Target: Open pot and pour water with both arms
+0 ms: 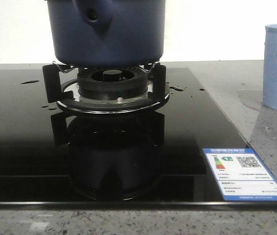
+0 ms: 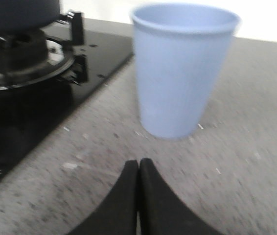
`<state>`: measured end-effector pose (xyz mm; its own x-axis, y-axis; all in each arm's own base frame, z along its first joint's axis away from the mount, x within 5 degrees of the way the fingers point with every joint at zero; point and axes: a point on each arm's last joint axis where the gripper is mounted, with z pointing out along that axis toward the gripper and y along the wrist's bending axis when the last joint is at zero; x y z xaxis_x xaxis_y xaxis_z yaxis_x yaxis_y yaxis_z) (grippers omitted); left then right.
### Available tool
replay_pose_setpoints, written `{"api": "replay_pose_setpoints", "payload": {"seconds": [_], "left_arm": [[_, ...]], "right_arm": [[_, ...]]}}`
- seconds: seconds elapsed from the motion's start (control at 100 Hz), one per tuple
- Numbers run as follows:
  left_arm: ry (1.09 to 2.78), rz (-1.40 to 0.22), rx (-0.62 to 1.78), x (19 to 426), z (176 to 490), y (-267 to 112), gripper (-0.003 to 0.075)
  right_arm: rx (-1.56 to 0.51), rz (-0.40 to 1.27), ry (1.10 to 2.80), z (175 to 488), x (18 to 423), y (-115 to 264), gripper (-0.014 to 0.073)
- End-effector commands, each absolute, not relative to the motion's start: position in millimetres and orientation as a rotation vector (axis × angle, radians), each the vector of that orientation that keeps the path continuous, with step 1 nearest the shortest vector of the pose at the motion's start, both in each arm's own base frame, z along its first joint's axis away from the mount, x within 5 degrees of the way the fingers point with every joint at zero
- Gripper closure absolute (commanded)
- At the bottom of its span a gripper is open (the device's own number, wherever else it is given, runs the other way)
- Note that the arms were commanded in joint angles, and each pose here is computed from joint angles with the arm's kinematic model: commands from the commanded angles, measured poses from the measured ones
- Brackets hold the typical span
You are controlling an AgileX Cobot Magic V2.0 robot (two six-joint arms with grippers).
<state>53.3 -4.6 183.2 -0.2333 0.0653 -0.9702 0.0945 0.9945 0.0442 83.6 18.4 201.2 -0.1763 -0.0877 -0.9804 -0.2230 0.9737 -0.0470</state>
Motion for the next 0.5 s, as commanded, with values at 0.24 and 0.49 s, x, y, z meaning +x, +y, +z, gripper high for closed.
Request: {"api": "replay_pose_setpoints", "payload": {"seconds": [0.24, 0.49], "left_arm": [[1.775, -0.033, 0.105, 53.5, 177.0, -4.5, 0.0739], [1.775, -0.035, 0.103, 53.5, 177.0, -4.6, 0.0739]], "right_arm": [[-0.031, 0.042, 1.762, 181.6, 62.8, 2.6, 0.0669], [0.022, 0.022, 1.805, 174.4, 53.7, -0.2, 0.0669]]}}
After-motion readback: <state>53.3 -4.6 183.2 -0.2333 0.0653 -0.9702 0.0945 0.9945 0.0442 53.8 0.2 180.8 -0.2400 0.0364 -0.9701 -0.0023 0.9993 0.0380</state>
